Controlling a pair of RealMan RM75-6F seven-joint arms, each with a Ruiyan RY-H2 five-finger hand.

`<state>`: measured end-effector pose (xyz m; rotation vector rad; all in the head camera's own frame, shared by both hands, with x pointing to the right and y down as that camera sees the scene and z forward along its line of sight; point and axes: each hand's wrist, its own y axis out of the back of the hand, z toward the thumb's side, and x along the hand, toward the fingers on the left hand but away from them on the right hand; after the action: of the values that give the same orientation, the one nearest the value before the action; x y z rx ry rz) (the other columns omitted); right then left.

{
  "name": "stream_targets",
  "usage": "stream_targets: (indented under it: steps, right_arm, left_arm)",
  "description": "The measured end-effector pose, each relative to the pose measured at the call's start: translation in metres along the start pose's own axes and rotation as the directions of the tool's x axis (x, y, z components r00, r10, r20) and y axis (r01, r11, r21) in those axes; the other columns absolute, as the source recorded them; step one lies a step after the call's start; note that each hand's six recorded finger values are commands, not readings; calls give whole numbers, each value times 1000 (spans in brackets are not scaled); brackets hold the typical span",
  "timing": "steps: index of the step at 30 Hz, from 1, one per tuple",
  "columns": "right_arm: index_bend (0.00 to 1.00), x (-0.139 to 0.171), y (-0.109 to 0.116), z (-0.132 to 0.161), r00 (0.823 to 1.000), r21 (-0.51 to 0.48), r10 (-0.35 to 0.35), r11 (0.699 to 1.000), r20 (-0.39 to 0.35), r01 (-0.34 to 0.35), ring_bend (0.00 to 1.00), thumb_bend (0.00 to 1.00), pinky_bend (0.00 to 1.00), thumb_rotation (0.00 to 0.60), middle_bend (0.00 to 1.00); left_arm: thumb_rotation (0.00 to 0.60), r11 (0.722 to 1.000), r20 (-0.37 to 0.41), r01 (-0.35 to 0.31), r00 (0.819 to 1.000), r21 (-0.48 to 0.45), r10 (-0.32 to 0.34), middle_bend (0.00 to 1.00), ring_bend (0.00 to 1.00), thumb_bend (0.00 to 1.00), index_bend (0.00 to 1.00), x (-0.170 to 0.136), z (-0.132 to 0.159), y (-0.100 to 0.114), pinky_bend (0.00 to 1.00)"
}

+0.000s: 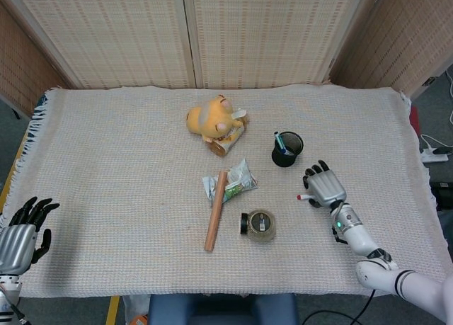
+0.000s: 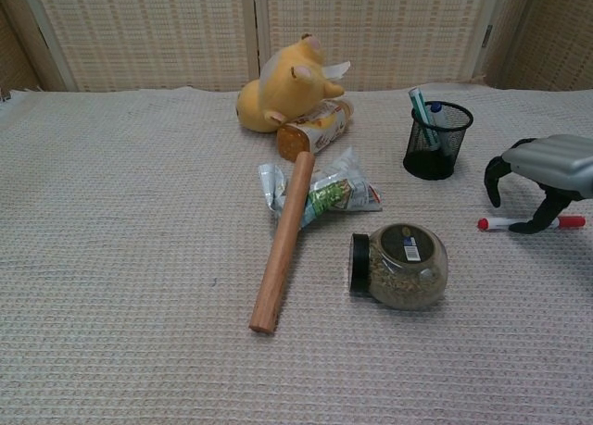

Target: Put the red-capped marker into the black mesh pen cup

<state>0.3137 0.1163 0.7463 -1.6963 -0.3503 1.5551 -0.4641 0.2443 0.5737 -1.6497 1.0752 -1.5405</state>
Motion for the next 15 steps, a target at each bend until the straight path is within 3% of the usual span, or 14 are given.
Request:
stream_targets:
  steps: [15]
  right_arm:
    - [501,-6,-6,12,1000,8,9,1000,-13,-9,177,176,77,600,228]
  left_arm:
    - [600,1000,1,1,1000,-5,-1,116,23,586,211,0,0,0,152]
